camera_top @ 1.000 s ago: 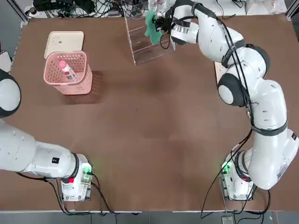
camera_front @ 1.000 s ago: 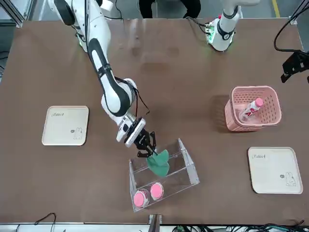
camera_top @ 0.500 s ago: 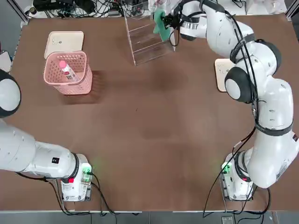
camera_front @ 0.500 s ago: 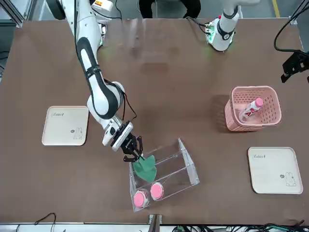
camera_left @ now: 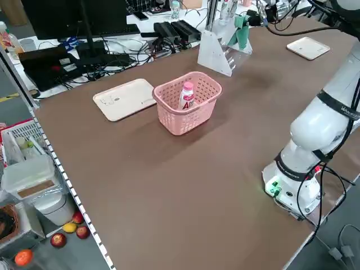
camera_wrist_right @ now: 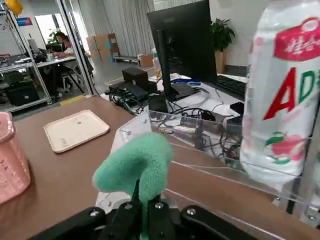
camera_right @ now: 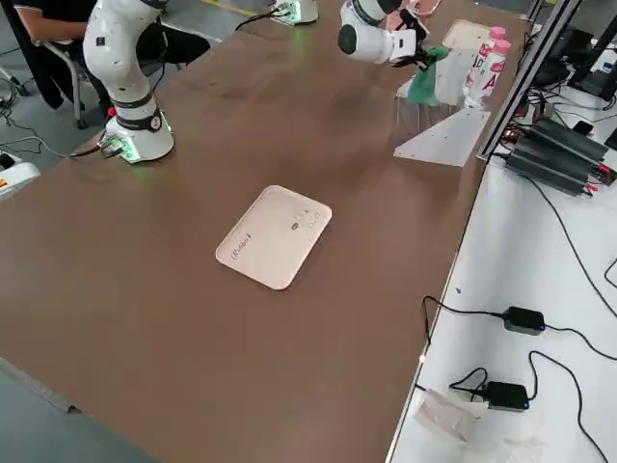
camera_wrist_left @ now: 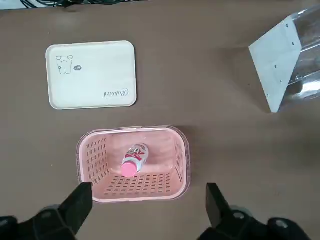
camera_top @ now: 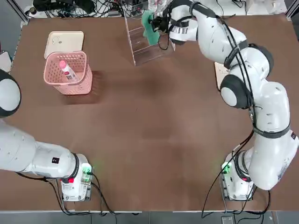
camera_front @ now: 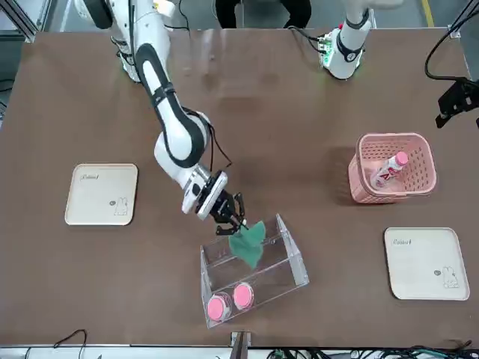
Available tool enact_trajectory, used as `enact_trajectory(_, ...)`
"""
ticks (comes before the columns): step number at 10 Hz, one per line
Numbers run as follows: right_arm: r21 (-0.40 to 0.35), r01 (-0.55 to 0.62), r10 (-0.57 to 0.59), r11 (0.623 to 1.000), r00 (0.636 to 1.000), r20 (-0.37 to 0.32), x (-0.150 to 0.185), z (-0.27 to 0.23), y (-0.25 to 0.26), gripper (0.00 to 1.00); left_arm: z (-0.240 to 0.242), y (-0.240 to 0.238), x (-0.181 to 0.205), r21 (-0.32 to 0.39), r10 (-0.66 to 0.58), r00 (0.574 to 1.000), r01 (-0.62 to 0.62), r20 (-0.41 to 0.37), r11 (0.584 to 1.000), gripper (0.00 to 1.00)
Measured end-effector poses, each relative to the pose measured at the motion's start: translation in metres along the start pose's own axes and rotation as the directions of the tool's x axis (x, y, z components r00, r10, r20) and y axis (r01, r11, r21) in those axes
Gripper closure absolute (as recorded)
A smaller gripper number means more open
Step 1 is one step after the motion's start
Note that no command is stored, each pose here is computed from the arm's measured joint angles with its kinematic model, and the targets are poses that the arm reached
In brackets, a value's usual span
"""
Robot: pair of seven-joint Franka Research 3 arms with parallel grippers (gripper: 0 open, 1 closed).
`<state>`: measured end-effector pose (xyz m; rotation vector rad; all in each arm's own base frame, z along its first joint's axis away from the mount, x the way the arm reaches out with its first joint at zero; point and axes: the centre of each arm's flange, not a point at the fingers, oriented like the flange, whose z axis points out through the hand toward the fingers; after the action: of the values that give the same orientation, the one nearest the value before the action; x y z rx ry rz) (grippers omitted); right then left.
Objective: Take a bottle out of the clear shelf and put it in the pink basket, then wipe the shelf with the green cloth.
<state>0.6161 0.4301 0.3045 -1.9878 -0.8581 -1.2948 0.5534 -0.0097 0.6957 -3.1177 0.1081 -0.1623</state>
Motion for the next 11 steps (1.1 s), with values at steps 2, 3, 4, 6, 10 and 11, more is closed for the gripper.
enact_trajectory(2, 0.007, -0.054, 0.054, 0.999, 0.998, -0.036, -0.003, 0.019, -0.013, 0.94, 0.000, 0.000, 0.000, 0.000, 0.000, 1.000, 0.000, 0.000, 1.000, 0.00)
enact_trajectory(3, 0.005, -0.067, 0.067, 0.998, 0.996, -0.052, 0.000, 0.026, -0.019, 0.94, 0.000, 0.000, 0.000, 0.000, 0.000, 1.000, 0.000, 0.000, 1.000, 0.00)
enact_trajectory(4, 0.005, -0.077, 0.077, 0.997, 0.995, -0.061, 0.004, 0.029, -0.024, 0.94, 0.000, 0.000, 0.000, 0.000, 0.000, 1.000, 0.000, 0.000, 1.000, 0.00)
enact_trajectory(6, 0.008, -0.113, 0.114, 0.994, 0.991, -0.077, 0.011, 0.030, -0.026, 0.94, 0.000, 0.000, 0.000, 0.000, 0.000, 1.000, 0.000, 0.000, 1.000, 0.00)
enact_trajectory(10, -0.043, -0.192, 0.188, 0.981, 0.979, -0.085, 0.028, 0.011, -0.023, 0.94, 0.000, 0.000, 0.000, 0.000, 0.000, 1.000, 0.000, 0.000, 1.000, 0.00)
enact_trajectory(11, -0.049, -0.200, 0.196, 0.979, 0.978, -0.068, 0.026, 0.001, -0.025, 0.94, 0.000, 0.000, 0.000, 0.000, 0.000, 1.000, 0.000, 0.000, 1.000, 0.00)
